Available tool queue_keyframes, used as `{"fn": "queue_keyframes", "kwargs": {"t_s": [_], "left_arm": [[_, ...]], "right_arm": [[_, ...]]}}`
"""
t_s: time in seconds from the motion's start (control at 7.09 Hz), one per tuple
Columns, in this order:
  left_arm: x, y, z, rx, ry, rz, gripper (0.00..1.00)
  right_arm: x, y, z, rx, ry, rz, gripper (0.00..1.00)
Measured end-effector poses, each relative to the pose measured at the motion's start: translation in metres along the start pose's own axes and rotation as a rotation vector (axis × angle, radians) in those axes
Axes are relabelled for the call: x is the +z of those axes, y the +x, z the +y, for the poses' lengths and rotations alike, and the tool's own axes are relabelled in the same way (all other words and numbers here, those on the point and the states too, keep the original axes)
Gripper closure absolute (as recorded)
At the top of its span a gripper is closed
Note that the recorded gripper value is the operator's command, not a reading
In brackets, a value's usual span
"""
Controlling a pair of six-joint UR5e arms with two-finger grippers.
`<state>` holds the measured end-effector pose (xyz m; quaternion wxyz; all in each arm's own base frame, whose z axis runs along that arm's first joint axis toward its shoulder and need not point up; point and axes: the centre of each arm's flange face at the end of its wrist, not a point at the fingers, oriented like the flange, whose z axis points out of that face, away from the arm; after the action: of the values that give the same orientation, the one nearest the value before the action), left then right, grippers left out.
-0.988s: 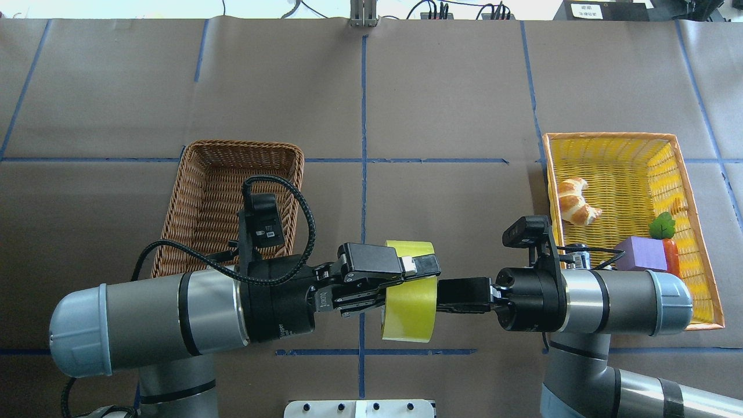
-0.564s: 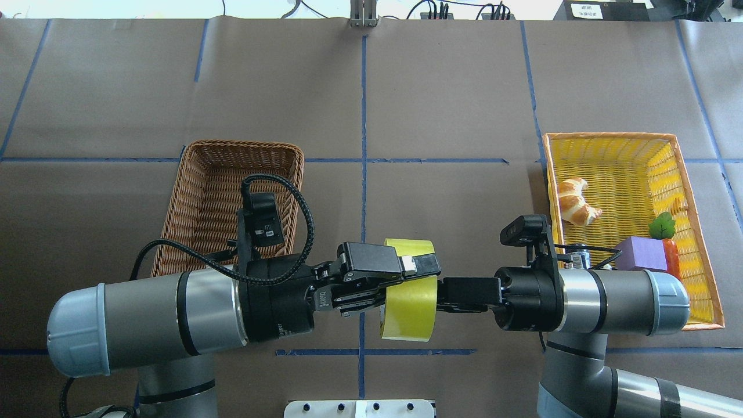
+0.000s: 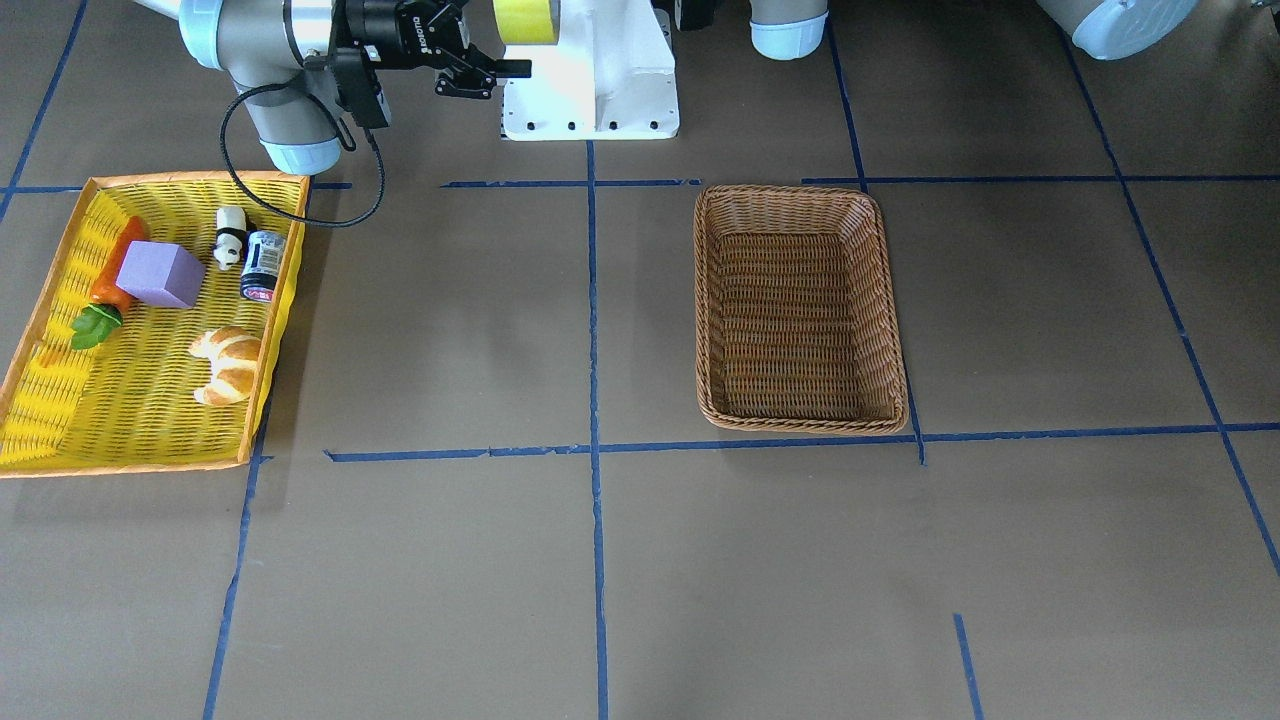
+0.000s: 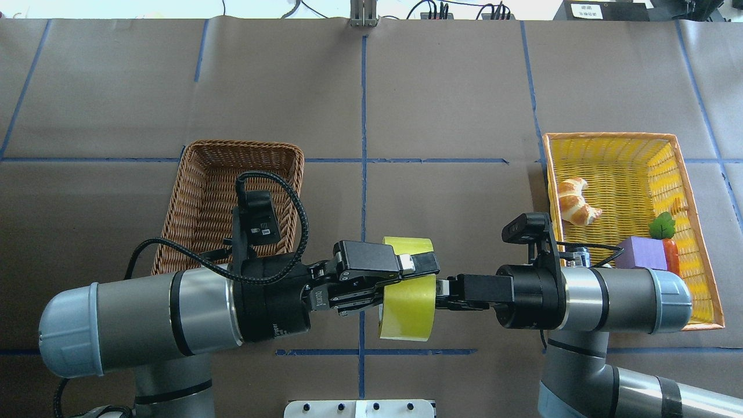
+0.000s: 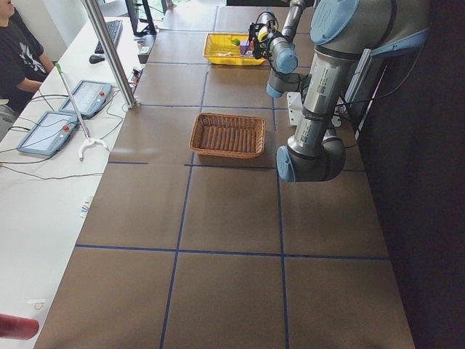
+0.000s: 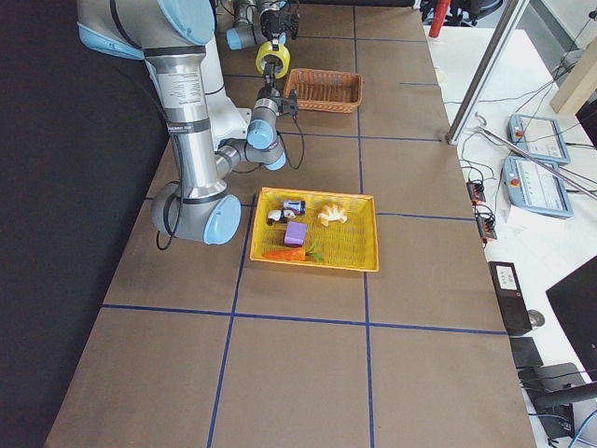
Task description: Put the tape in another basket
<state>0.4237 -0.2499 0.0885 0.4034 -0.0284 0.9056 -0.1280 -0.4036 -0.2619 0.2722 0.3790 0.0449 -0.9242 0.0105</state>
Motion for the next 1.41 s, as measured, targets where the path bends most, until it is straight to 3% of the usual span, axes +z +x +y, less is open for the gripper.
{"fn": "queue_keyframes", "kwargs": {"t_s": [0.28,0.56,0.85,1.13,1.27,1.41], "left_arm": [[-0.005,0.008,-0.002,0.007,0.001,0.015,0.99],[-0.012,0.016,-0.012,0.025,0.017,0.024,0.99],[-0.024,0.013,-0.028,0.046,0.048,0.003,1.0],[-0.036,0.002,-0.049,0.067,0.092,-0.044,1.0],[-0.04,-0.003,-0.061,0.078,0.117,-0.08,1.0],[-0.04,-0.007,-0.077,0.092,0.141,-0.158,1.0]], "right_arm": [[-0.012,-0.005,-0.002,-0.006,0.001,0.008,0.0],[-0.025,-0.014,-0.015,-0.023,-0.002,0.076,0.0],[-0.027,-0.049,-0.027,-0.021,-0.024,0.22,0.0],[-0.031,-0.066,-0.055,-0.009,-0.001,0.385,0.0],[-0.044,-0.075,-0.081,-0.001,0.007,0.484,0.0],[-0.063,-0.087,-0.109,0.02,0.015,0.581,0.0]]}}
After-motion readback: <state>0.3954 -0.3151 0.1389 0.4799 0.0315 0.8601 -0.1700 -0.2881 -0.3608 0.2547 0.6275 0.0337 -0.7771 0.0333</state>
